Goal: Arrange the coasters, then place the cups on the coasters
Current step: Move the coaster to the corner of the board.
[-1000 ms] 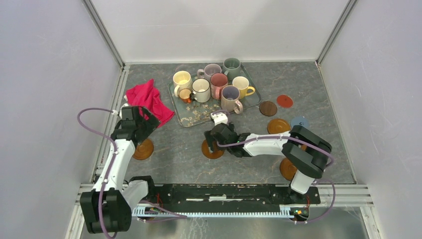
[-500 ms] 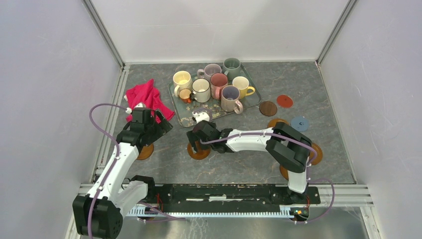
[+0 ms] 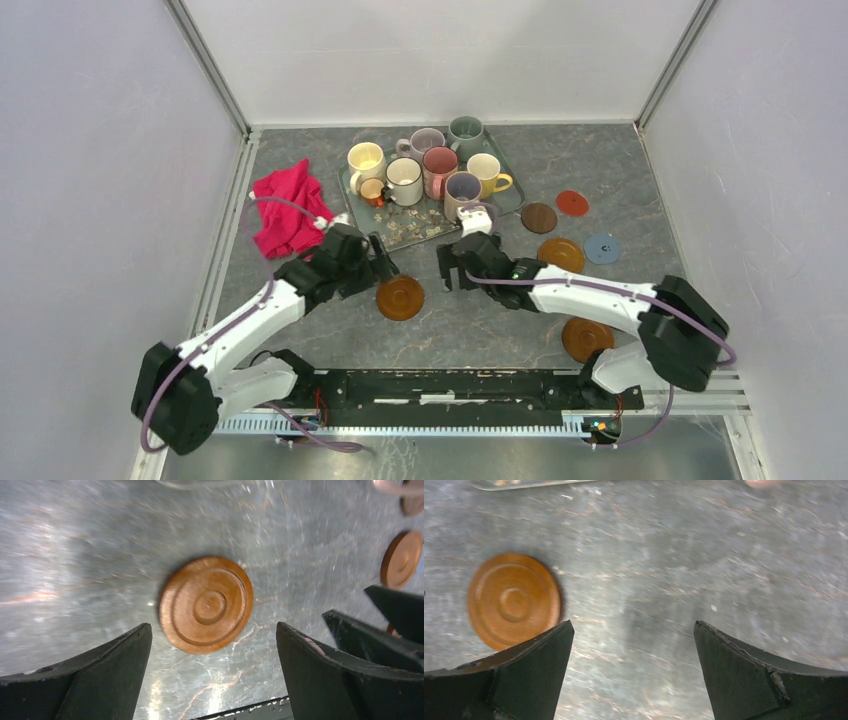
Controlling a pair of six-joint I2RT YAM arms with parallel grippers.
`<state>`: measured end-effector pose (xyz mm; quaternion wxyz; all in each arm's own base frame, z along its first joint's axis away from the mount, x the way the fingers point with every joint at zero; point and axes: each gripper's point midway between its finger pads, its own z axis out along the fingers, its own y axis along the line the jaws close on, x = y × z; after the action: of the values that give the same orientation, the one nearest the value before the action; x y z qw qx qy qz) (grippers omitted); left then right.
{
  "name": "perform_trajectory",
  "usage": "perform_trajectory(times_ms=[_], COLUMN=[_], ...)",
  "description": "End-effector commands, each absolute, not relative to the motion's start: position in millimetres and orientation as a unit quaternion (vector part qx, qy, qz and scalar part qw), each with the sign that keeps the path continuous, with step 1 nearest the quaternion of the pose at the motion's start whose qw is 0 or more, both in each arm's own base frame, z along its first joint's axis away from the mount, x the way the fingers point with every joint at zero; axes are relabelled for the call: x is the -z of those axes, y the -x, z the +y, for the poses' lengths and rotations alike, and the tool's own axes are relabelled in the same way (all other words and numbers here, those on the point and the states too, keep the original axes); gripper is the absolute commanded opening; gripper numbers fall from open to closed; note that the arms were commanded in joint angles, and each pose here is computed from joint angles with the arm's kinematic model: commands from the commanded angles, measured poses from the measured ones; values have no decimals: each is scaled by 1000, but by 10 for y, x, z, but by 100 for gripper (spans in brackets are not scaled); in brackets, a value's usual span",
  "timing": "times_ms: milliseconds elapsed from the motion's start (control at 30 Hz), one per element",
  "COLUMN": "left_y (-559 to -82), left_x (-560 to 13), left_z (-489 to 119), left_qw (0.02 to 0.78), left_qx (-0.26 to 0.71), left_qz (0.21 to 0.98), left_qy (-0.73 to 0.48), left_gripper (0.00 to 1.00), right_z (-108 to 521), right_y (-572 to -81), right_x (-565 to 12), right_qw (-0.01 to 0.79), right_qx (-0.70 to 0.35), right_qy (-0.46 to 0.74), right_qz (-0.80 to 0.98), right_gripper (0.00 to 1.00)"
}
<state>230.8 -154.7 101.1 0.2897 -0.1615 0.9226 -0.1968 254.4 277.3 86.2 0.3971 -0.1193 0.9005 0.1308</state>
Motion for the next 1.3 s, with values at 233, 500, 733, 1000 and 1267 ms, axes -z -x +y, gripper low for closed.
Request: perform_trajectory(times_ms=[233, 500, 733, 1000, 1267], left_y=[-2396, -2468, -2314, -2134, -2124], left_x=[-704, -503, -262, -150, -126], left_z=[-2536, -2557, -2202, -1567, -984], left_qw=[288, 292, 284, 284, 283], left_qx=[222, 205, 145, 93, 48], left_qz=[921, 924, 933, 928, 918], left_qy=[142, 135, 169, 221, 273], left_gripper=[100, 100, 100, 100, 100], right_z=[1875, 1678, 1655, 1655, 1671], right_y=[-2459, -2420, -2421, -2435, -2433], right_x=[-767, -704, -645, -614, -577], right_qw=[412, 414, 410, 410, 407], right_qx=[-58, -39, -43, -44, -50], right_qy=[81, 82, 81, 85, 90], right_qz=[906, 906, 907, 907, 908], right_gripper=[98, 98, 98, 98, 98])
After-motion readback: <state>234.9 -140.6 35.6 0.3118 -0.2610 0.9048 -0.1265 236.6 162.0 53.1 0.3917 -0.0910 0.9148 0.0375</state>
